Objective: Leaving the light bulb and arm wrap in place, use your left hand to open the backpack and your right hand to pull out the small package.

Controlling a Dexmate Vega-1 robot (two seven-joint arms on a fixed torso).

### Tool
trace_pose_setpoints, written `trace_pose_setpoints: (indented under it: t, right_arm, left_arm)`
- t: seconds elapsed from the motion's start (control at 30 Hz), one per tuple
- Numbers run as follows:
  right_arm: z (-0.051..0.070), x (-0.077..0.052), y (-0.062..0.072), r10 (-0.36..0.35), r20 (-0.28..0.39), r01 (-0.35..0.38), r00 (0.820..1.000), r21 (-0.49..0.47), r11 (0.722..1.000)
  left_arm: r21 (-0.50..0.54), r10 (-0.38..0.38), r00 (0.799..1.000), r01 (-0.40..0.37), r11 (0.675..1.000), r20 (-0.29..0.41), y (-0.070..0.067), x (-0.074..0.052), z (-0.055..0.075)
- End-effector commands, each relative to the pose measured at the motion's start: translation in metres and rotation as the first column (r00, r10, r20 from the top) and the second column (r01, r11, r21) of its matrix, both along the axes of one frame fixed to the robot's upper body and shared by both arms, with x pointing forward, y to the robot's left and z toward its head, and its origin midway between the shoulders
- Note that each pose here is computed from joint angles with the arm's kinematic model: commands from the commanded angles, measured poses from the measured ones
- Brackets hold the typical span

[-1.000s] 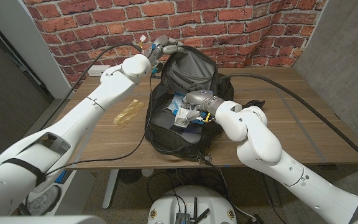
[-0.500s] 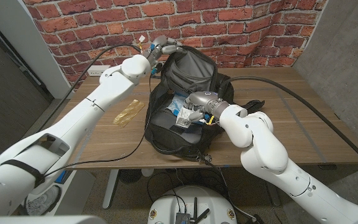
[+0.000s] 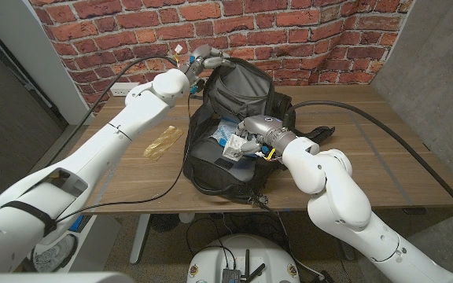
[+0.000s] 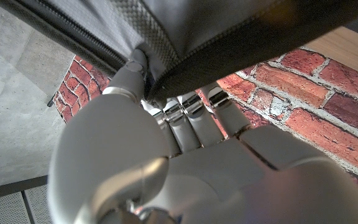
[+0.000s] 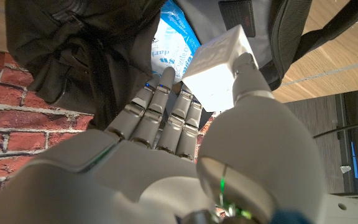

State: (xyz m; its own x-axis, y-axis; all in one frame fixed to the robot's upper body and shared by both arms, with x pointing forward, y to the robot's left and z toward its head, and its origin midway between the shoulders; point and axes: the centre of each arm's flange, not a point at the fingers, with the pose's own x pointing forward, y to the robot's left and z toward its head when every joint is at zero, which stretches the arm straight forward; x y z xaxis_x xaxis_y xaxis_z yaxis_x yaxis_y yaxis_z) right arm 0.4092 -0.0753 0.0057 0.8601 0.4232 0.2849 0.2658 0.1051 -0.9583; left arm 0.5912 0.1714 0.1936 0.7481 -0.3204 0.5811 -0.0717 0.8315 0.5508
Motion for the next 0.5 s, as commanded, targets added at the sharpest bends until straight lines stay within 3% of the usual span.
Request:
trace_pose_setpoints:
  t: [0.03, 0.5]
  right_arm:
    - [-0.005, -0.022, -0.012, -0.002, -0.005, 0.003, 1.0, 0.092, 0.996]
    - [-0.005, -0.032, -0.031, -0.006, -0.014, 0.008, 1.0, 0.171, 0.985]
  left_arm:
    - [0.001, -0.011, 1.0, 0.011, 1.0, -0.006, -0.001, 0.001, 0.001]
    - [-0.001, -0.015, 1.0, 0.015, 1.0, -0.007, -0.004, 0.005, 0.001]
